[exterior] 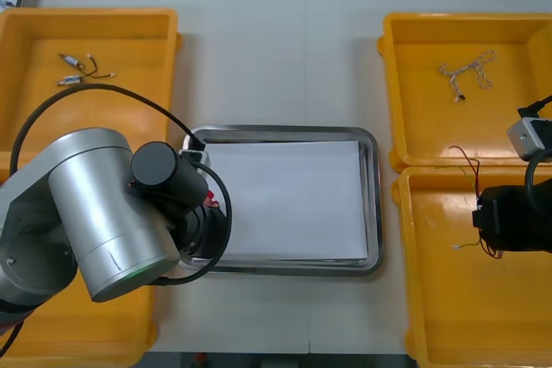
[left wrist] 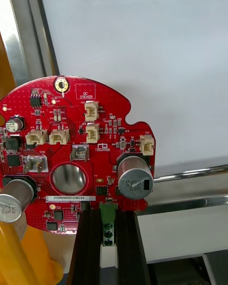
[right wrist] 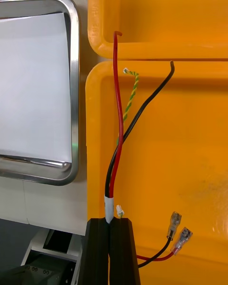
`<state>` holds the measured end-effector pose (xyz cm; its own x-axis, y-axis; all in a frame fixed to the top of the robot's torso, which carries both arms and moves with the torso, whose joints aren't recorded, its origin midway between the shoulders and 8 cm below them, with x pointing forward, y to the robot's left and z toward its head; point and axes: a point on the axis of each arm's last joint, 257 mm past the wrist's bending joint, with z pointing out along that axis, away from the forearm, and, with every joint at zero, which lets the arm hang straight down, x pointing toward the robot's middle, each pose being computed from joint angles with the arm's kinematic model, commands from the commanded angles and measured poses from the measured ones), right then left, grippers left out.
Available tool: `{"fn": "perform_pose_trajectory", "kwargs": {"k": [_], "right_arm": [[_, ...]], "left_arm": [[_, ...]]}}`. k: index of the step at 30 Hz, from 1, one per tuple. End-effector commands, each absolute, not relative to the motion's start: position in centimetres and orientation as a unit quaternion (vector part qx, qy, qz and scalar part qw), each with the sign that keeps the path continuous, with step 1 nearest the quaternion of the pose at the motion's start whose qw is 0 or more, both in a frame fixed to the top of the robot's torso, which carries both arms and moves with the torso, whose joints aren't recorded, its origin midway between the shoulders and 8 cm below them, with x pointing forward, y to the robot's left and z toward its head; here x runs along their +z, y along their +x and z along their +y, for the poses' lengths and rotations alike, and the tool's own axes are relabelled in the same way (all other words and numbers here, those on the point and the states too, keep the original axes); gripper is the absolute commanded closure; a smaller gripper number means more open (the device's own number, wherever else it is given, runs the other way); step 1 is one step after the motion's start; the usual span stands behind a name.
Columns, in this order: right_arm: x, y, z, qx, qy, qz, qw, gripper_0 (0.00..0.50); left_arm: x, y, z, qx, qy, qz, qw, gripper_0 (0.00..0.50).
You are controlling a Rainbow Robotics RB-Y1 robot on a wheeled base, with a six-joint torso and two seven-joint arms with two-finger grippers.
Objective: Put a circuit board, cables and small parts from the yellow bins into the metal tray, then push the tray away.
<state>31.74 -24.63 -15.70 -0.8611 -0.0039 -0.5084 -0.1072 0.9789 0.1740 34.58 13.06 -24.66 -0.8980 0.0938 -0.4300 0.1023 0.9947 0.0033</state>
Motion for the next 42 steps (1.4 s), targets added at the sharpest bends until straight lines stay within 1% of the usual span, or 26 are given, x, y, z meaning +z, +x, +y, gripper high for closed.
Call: {"fn": "perform_pose_trajectory", "kwargs": {"k": [1, 5, 8, 14, 16, 20, 22, 24, 29, 42], "right_arm": [[-14.2, 32.1, -25.3, 0.071, -0.065, 0.953, 0.288, 0.5], [-14.2, 32.1, -25.3, 0.071, -0.065, 0.953, 0.288, 0.5], [-14.2, 32.1, -25.3, 0.071, -0.065, 0.953, 0.288, 0.5], [-14.2, 32.1, -25.3, 0.071, -0.065, 0.953, 0.288, 0.5], [-14.2, 32.1, -25.3, 0.071, -0.065, 0.953, 0.288, 0.5], [-14.2, 32.1, -25.3, 0.071, -0.065, 0.953, 0.288, 0.5], [-14.2, 32.1, -25.3, 0.071, -0.065, 0.953, 0.288, 0.5], [-14.2, 32.1, -25.3, 0.071, -0.065, 0.953, 0.288, 0.5], [-14.2, 32.1, -25.3, 0.071, -0.065, 0.953, 0.288, 0.5], [-14.2, 32.1, -25.3, 0.071, -0.065, 0.953, 0.288, 0.5]], "left_arm": [[-23.8, 35.2, 9.7, -0.04, 0.059, 0.968, 0.241, 0.5], [-24.3, 35.3, 8.8, -0.05, 0.07, 0.966, 0.242, 0.5], [-24.7, 35.5, 8.9, -0.042, 0.075, 0.967, 0.242, 0.5], [-25.5, 35.8, 8.7, -0.037, 0.087, 0.965, 0.243, 0.5], [-25.8, 35.8, 8.5, -0.04, 0.089, 0.965, 0.242, 0.5], [-26.1, 35.8, 7.5, -0.056, 0.095, 0.963, 0.245, 0.5], [-26.4, 35.8, 7.2, -0.057, 0.098, 0.963, 0.246, 0.5], [-26.6, 35.8, 7.1, -0.056, 0.101, 0.962, 0.246, 0.5], [-27.6, 35.8, 7.2, -0.044, 0.104, 0.962, 0.247, 0.5], [-28.9, 36.3, 7.2, -0.043, 0.099, 0.962, 0.251, 0.5]]}}
